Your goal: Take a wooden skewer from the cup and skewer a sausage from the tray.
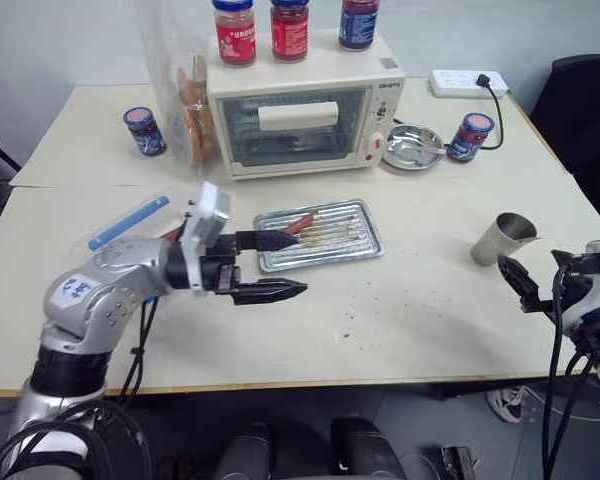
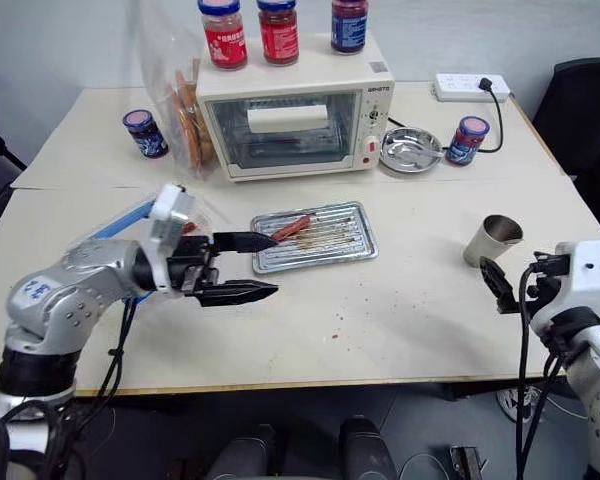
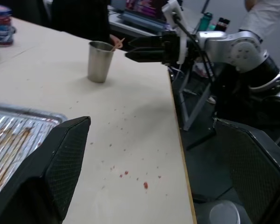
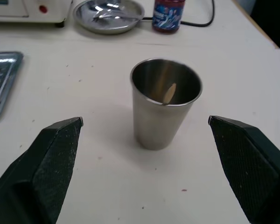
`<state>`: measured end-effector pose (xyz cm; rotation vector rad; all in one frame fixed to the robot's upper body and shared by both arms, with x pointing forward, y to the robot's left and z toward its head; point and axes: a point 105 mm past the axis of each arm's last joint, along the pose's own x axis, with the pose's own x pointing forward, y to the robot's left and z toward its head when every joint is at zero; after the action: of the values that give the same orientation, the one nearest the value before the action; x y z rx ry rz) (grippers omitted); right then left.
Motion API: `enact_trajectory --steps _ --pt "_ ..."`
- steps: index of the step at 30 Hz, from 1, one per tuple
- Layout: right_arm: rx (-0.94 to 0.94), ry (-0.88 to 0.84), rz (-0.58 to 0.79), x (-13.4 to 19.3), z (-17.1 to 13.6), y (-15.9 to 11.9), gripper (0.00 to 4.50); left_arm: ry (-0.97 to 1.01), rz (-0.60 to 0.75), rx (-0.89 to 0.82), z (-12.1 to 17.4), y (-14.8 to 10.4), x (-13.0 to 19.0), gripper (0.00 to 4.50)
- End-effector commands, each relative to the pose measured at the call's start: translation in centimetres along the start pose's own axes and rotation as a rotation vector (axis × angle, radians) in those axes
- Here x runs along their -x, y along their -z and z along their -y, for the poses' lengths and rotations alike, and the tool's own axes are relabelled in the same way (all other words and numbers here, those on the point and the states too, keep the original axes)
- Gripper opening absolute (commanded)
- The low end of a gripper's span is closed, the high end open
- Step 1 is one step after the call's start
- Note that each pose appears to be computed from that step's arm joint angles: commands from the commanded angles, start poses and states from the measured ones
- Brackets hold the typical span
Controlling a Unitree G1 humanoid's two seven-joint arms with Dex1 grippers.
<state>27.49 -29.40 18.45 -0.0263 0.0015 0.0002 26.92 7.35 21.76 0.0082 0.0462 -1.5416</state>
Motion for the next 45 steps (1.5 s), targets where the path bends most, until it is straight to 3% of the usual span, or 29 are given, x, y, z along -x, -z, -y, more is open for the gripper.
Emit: enact_trajectory --steps 1,6,11,15,19,22,29,32,39,45 --pt "0.011 0.022 0.081 -0.6 -0.3 -1.6 4.50 0.049 -0.001 -0.044 0.1 -0.4 -0.9 4.46" --pt "-0.004 0.039 0.095 -2.1 -0.5 -1.3 4.50 0.057 0.003 -0.061 -0.3 -0.5 -1.5 4.46" --pt "-0.005 0.100 0.083 -3.0 0.4 -0.4 3.59 0.058 0.008 -0.076 -0.4 -0.7 -1.7 4.50" --pt "-0.013 0.117 0.086 -3.1 0.7 -0.1 2.55 0.053 0.009 -0.081 -0.4 -0.7 -1.7 4.50" --pt "-0.009 0.116 0.082 -3.0 0.7 0.2 2.55 0.046 0.010 -0.084 -0.5 -0.8 -1.6 4.50" --pt "-0.013 0.131 0.095 -2.9 0.9 0.2 2.12 0.042 0.011 -0.087 -0.5 -0.8 -1.6 4.50" --pt "-0.006 0.136 0.118 -3.1 0.8 -0.2 0.23 0.035 0.017 -0.100 -0.8 -1.0 -1.7 4.50" --pt "0.014 0.147 0.142 -3.0 1.0 -1.3 0.03 0.029 0.018 -0.107 -0.9 -1.1 -1.7 4.50" --pt "0.061 0.110 0.211 -1.6 0.9 -6.2 0.03 -0.017 0.024 -0.108 -1.3 -1.4 -0.9 4.50" --pt "0.047 0.066 0.205 -0.9 0.7 -8.3 0.03 -0.047 0.027 -0.117 -1.7 -1.4 -0.5 4.50"
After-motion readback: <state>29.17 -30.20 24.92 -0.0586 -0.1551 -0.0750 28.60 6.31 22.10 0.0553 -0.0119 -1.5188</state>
